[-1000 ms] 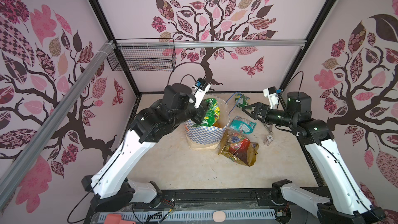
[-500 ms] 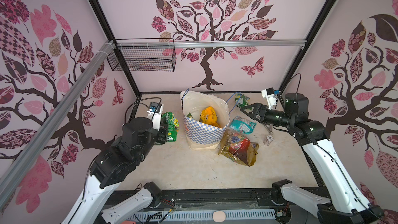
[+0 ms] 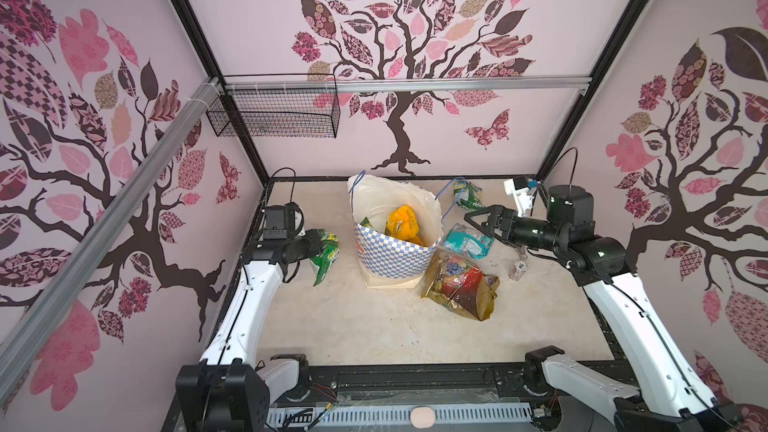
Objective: Take the snacks out of the paper bag
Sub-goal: Place the snack at the middle-left of the table.
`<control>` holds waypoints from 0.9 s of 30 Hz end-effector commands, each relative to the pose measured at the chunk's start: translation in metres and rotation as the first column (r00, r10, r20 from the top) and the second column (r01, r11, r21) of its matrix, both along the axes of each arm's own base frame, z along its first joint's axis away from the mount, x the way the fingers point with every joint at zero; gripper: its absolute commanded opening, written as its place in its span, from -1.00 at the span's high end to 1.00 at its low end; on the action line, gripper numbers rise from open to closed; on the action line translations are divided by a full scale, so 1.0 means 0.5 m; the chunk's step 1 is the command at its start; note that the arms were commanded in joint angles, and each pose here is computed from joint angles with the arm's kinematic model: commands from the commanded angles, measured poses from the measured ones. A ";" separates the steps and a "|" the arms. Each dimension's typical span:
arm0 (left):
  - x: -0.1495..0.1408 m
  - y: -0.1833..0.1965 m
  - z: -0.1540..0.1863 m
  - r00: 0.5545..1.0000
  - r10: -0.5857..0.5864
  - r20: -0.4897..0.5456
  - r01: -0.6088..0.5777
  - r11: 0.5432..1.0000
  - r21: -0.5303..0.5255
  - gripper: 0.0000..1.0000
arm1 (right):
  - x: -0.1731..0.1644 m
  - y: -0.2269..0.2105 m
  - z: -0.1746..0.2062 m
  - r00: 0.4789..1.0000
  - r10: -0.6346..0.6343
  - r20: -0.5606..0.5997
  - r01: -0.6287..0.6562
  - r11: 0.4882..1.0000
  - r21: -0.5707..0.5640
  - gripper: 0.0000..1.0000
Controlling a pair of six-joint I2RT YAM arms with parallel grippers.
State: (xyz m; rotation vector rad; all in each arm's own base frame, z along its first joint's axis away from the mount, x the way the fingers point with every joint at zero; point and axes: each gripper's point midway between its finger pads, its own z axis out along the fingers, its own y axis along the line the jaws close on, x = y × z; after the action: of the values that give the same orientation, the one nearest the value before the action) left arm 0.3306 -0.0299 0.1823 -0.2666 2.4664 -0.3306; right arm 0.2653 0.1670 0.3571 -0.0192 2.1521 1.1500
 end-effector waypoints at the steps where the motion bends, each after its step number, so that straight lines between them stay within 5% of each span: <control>1: 0.051 -0.004 -0.010 0.997 0.033 0.071 -0.029 0.998 -0.052 1.00 | -0.015 -0.010 -0.003 1.000 -0.008 0.019 0.009 0.999 -0.036 -1.00; 7: 0.065 0.043 -0.117 0.990 0.133 -0.036 -0.131 0.990 0.051 1.00 | -0.011 -0.008 -0.004 1.000 -0.003 0.030 0.004 0.999 -0.042 -1.00; 13: 0.082 0.042 -0.142 0.984 0.156 -0.086 -0.153 0.988 0.036 1.00 | 0.001 -0.002 -0.010 1.000 0.001 0.029 0.000 1.000 -0.020 -1.00; 22: 0.074 0.039 -0.134 0.984 0.152 -0.093 -0.150 0.988 0.030 0.29 | -0.001 -0.004 0.000 0.999 -0.010 0.045 0.010 1.000 -0.013 -1.00; 27: 0.060 0.033 -0.036 0.988 0.152 -0.001 -0.152 0.988 -0.007 0.10 | -0.007 -0.006 0.011 0.998 -0.009 0.055 0.010 1.000 -0.017 -1.00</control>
State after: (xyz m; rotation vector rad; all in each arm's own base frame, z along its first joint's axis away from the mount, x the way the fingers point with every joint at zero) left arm 0.3545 -0.0119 0.1159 -0.4789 2.5412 -0.2345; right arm 0.2672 0.1642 0.3513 -0.0313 2.1398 1.1134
